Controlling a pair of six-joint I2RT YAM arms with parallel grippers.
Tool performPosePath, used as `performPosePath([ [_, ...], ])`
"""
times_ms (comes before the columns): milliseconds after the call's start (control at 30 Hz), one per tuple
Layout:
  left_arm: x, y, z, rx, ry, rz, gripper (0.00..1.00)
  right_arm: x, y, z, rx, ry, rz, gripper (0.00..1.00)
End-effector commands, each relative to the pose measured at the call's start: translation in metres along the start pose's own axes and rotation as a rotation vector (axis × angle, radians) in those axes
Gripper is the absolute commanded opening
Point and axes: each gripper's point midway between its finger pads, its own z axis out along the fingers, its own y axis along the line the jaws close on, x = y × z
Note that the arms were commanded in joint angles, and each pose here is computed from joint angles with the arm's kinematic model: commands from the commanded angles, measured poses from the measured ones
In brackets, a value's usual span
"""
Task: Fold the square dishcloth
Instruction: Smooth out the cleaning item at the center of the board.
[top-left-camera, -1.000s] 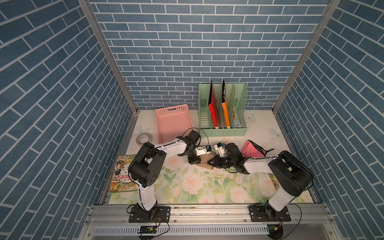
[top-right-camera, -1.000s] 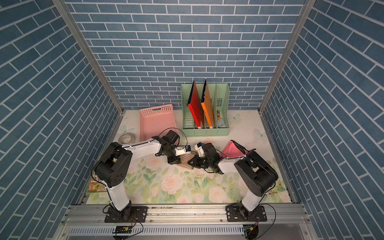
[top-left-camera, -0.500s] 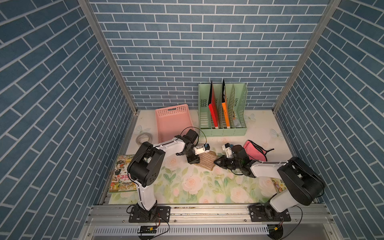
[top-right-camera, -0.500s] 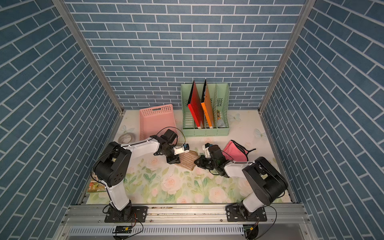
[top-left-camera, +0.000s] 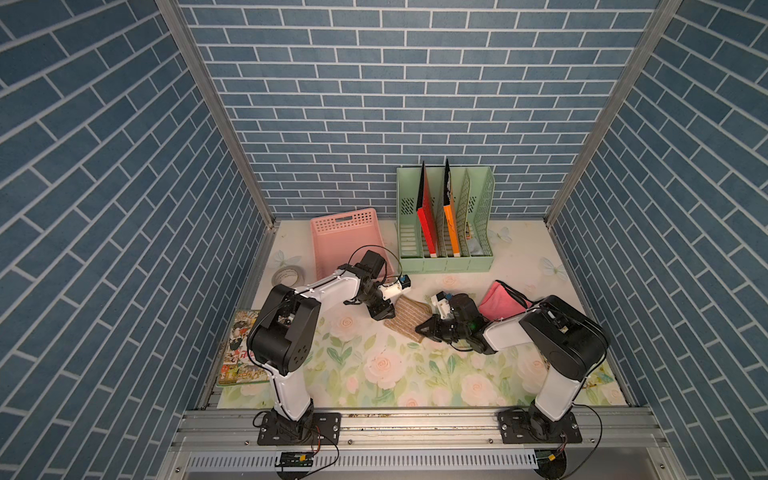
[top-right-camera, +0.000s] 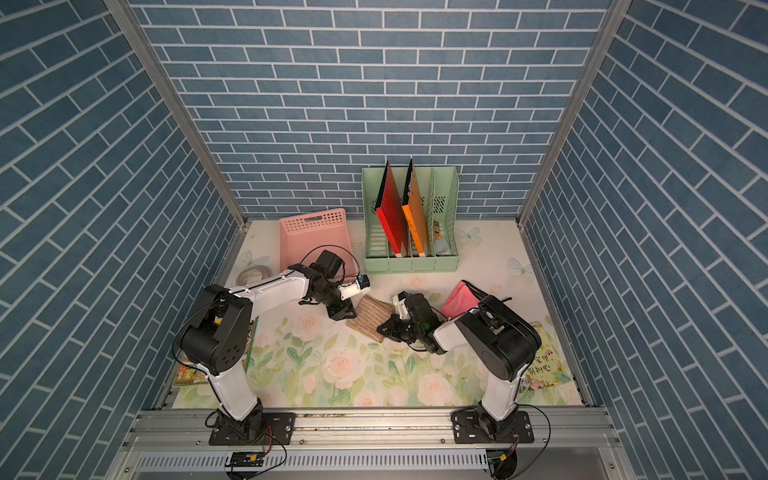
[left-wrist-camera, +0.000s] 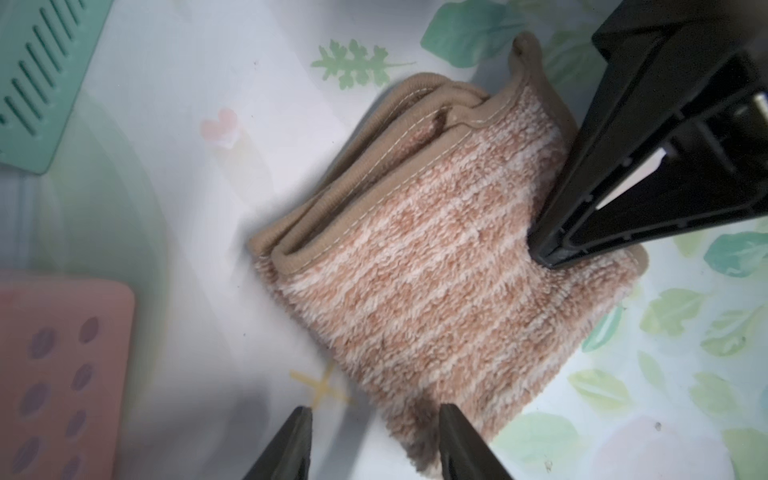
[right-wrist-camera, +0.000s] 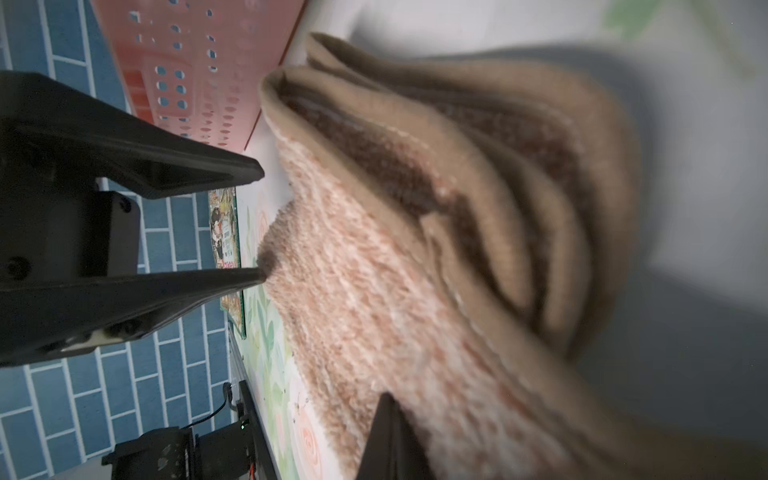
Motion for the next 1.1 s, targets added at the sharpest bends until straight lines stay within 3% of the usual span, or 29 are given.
performPosePath([
  [0, -0.013, 0.002, -0.02, -0.015, -0.034, 0.001, 0.57, 0.015, -0.025, 0.002, 0.053, 0.026, 0.051, 0.0],
  [200, -0.048, -0.015, -0.042, 0.054, -0.154, -0.006, 0.53, 0.001, 0.011, -0.007, -0.021, 0.005, -0.004, 0.0],
  [400, -0.018, -0.028, -0.002, 0.123, -0.06, -0.047, 0.31, -0.024, 0.064, -0.011, -0.124, -0.007, -0.083, 0.0],
  [567, 0.005, -0.025, 0.018, 0.093, -0.025, -0.066, 0.23, -0.026, 0.044, 0.01, -0.105, 0.024, -0.037, 0.0],
  [733, 0.032, -0.014, 0.039, 0.044, 0.074, -0.08, 0.21, -0.026, -0.011, 0.028, -0.026, 0.04, 0.042, 0.0],
  [867, 0.022, -0.006, 0.03, -0.021, 0.026, -0.088, 0.33, -0.03, -0.016, 0.024, 0.018, 0.018, -0.025, 0.01],
  [1067, -0.018, -0.006, -0.033, -0.014, -0.118, -0.08, 0.57, -0.061, 0.078, -0.024, -0.088, -0.075, -0.305, 0.21],
])
